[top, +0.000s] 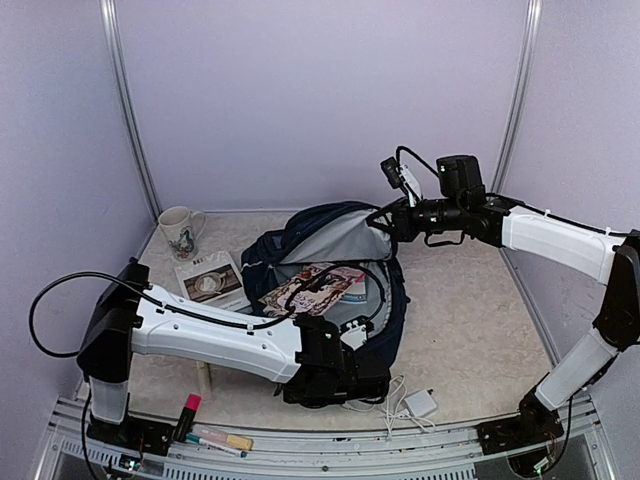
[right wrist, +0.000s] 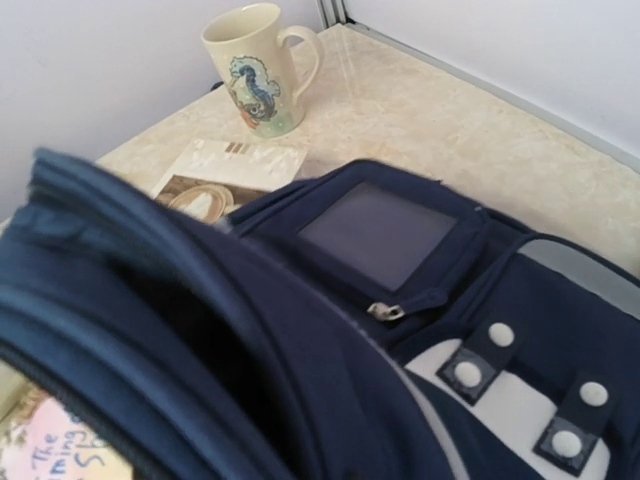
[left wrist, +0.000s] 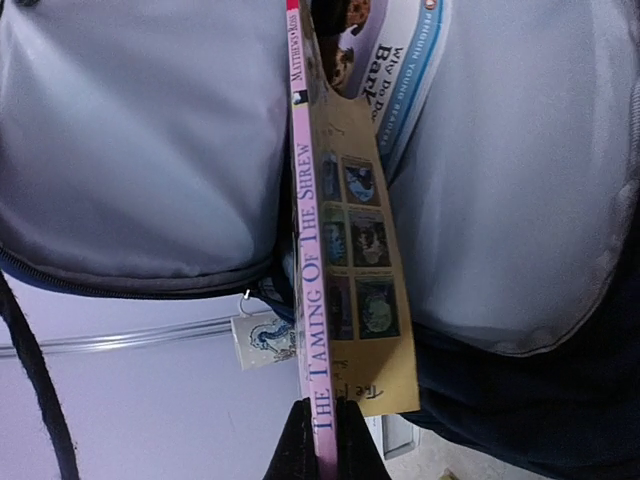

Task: Pack the student bag
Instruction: Place the book in the second largest pocket of the bag.

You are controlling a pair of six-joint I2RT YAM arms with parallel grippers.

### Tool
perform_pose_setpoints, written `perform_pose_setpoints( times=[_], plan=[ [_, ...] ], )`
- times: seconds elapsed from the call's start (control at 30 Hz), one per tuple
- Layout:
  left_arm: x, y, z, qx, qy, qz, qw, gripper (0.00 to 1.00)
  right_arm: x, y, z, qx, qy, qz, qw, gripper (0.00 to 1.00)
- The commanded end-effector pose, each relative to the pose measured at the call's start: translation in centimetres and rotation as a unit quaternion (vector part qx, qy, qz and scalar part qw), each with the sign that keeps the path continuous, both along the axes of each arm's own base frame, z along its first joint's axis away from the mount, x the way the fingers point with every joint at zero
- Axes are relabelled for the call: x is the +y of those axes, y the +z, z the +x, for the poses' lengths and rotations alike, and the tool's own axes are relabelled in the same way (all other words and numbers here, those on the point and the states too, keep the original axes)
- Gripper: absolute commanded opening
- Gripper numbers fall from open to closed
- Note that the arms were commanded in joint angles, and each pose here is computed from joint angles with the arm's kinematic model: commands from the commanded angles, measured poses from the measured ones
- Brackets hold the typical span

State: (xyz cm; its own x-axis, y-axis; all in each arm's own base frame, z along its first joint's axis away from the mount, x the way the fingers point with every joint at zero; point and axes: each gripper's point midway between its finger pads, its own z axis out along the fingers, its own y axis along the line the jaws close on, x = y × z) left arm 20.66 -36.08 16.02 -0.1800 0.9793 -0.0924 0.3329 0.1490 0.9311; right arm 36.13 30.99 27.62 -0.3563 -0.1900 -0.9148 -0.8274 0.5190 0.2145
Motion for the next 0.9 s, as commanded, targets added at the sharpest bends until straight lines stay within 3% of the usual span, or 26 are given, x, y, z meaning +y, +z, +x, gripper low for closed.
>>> perform_pose_setpoints(
  times=[0.0,0.13,0.2,0.27,0.3,0.37,0.5,0.57,0.67,0.77,0.87],
  plan=[
    [-0.5,-0.3,0.1,0.022,-0.016,0.048,0.998,0.0,-0.1,6.1,0.5,-0.071,0.001,0.063,0.995,0.0],
    [-4.4,-1.9,0.0,0.072,-0.052,0.026,0.996,0.04,0.1,6.1,0.2,-0.066,0.007,0.067,0.996,0.0],
    [-5.8,-2.8,0.5,0.088,-0.057,0.02,0.994,0.22,0.2,6.0,-0.1,-0.064,0.016,0.07,0.995,0.0],
    [-6.8,-3.3,1.1,0.094,-0.054,0.008,0.994,0.56,0.4,6.0,-0.5,-0.063,0.029,0.071,0.995,0.0],
    [-7.3,-3.1,1.2,0.099,-0.053,-0.008,0.994,0.68,0.5,6.0,-0.7,-0.062,0.036,0.071,0.995,0.0],
    [-8.7,-2.0,0.6,0.124,-0.064,-0.06,0.988,0.79,0.7,5.8,-1.1,-0.059,0.049,0.071,0.994,0.0],
    [-11.3,4.9,-1.6,0.177,-0.123,-0.226,0.95,0.92,0.8,5.6,-1.6,-0.061,0.062,0.07,0.994,0.0],
    [-11.6,8.6,-2.5,0.207,-0.162,-0.301,0.917,0.98,0.8,5.5,-1.7,-0.06,0.071,0.069,0.993,0.0],
    [-10.3,14.4,-2.9,0.237,-0.212,-0.407,0.856,0.99,1.0,5.3,-2.3,-0.053,0.09,0.071,0.992,0.0],
    [-6.9,18.5,0.6,0.204,-0.192,-0.495,0.822,0.99,0.9,4.8,-2.7,-0.044,0.095,0.069,0.992,0.0],
    [-2.8,19.4,5.5,0.164,-0.138,-0.53,0.82,0.99,0.6,4.6,-3.0,-0.043,0.094,0.068,0.992,0.0]
  ],
)
